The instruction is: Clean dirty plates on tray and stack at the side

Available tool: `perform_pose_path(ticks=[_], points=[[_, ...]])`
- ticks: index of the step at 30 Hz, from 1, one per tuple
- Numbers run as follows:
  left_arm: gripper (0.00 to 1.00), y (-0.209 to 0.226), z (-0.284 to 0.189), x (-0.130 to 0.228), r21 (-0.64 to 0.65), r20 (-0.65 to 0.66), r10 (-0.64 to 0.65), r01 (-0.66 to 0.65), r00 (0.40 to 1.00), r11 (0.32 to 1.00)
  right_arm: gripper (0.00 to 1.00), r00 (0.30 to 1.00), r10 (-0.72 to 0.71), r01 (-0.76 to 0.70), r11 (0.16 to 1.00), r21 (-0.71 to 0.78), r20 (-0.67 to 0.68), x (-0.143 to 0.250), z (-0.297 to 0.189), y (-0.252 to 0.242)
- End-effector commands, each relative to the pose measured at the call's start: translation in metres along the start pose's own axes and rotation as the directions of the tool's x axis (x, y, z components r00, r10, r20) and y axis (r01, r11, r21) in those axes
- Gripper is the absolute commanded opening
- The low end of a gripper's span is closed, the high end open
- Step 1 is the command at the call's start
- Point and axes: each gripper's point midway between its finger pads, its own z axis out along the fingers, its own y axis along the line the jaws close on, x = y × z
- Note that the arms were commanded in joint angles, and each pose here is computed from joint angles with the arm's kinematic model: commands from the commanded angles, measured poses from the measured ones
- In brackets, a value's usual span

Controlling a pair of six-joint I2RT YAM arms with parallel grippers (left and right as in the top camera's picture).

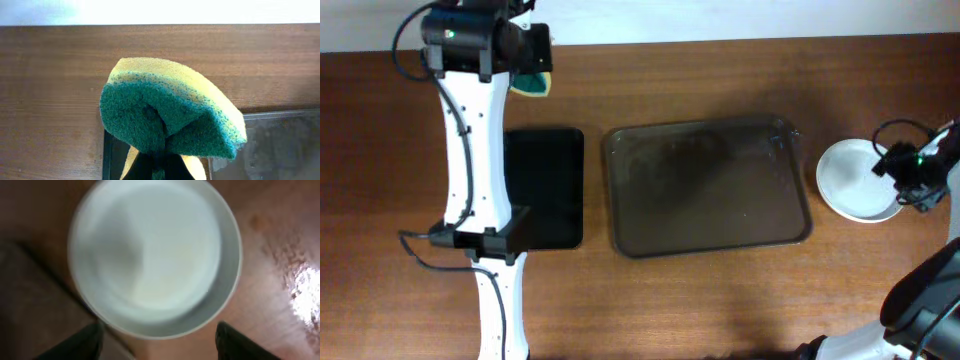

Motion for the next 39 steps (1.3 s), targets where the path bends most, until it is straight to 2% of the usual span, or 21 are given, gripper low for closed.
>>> perform_pose_path(ticks=[1,2,4,6,7,10,16,17,19,22,24,26,28,31,32,36,38,39], points=[[0.00,0.004,-0.013,0.016,0.004,-0.066,-0.009,0.010,0.998,1.000,0.75,0.993,-0.116,0.116,0.993,-0.035,0.006,-0.001,-0.020,0.034],[0.00,0.005,-0.001,0.031,-0.008,-0.144,-0.006,0.005,0.990,1.000,0.76,0.991,-0.132,0.131,0.991,-0.039,-0.003,0.003,-0.019,0.040],[0.00,0.010,0.040,0.089,-0.063,-0.387,-0.028,0.004,0.922,0.998,0.78,0.988,-0.156,0.156,0.987,-0.046,-0.009,0.007,-0.018,0.049],[0.00,0.023,0.068,0.137,-0.169,-0.537,-0.094,0.003,0.838,0.986,0.79,0.988,-0.156,0.155,0.987,-0.045,-0.009,0.007,-0.018,0.049],[0.00,0.024,0.080,0.151,-0.174,-0.573,-0.094,-0.009,0.814,0.985,0.79,0.988,-0.156,0.156,0.987,-0.046,-0.009,0.007,-0.018,0.049],[0.00,0.023,0.137,0.195,-0.178,-0.613,-0.092,-0.023,0.785,0.984,0.80,0.988,-0.156,0.156,0.987,-0.046,-0.010,0.007,-0.018,0.049],[0.00,0.038,0.195,0.249,-0.194,-0.607,-0.126,0.008,0.784,0.981,0.81,0.984,-0.179,0.178,0.982,-0.057,-0.016,0.009,-0.018,0.051],[0.26,0.043,0.195,0.245,-0.197,-0.597,-0.139,0.024,0.790,0.980,0.83,0.979,-0.204,0.203,0.977,-0.064,-0.017,0.010,-0.019,0.052],[1.00,0.042,0.186,0.223,-0.191,-0.552,-0.141,0.040,0.822,0.981,0.84,0.979,-0.204,0.202,0.977,-0.064,-0.023,0.013,-0.022,0.051],[1.00,0.039,0.114,0.132,-0.156,-0.354,-0.145,0.095,0.924,0.983,0.89,0.975,-0.221,0.223,0.972,-0.070,0.032,0.017,-0.056,0.055],[1.00,0.040,0.059,0.094,-0.130,-0.227,-0.152,0.125,0.962,0.984,0.93,0.955,-0.281,0.290,0.950,-0.114,0.094,0.029,-0.093,0.064],[0.99,0.041,0.037,0.085,-0.118,-0.175,-0.154,0.135,0.972,0.984,0.96,0.918,-0.365,0.384,0.916,-0.116,0.155,0.047,-0.128,0.072],[1.00,0.041,0.036,0.085,-0.118,-0.173,-0.154,0.135,0.973,0.984,0.99,0.848,-0.470,0.510,0.850,-0.134,0.243,0.085,-0.172,0.096],[1.00,0.041,0.036,0.084,-0.118,-0.173,-0.154,0.135,0.973,0.984,0.99,0.773,-0.591,0.632,0.752,-0.190,0.232,0.153,-0.203,0.113],[1.00,0.041,0.036,0.084,-0.118,-0.173,-0.155,0.136,0.973,0.984,0.99,0.758,-0.607,0.649,0.734,-0.197,0.239,0.159,-0.206,0.116],[1.00,0.041,0.036,0.084,-0.118,-0.173,-0.154,0.135,0.973,0.984,0.99,0.750,-0.610,0.657,0.729,-0.189,0.255,0.156,-0.206,0.119],[1.00,0.041,0.036,0.084,-0.118,-0.173,-0.154,0.135,0.973,0.984,0.99,0.716,-0.593,0.684,0.702,-0.198,0.369,0.136,-0.213,0.140],[0.99,0.041,0.036,0.084,-0.118,-0.173,-0.154,0.135,0.973,0.984,0.99,0.661,-0.581,0.718,0.672,-0.179,0.475,0.124,-0.217,0.158]])
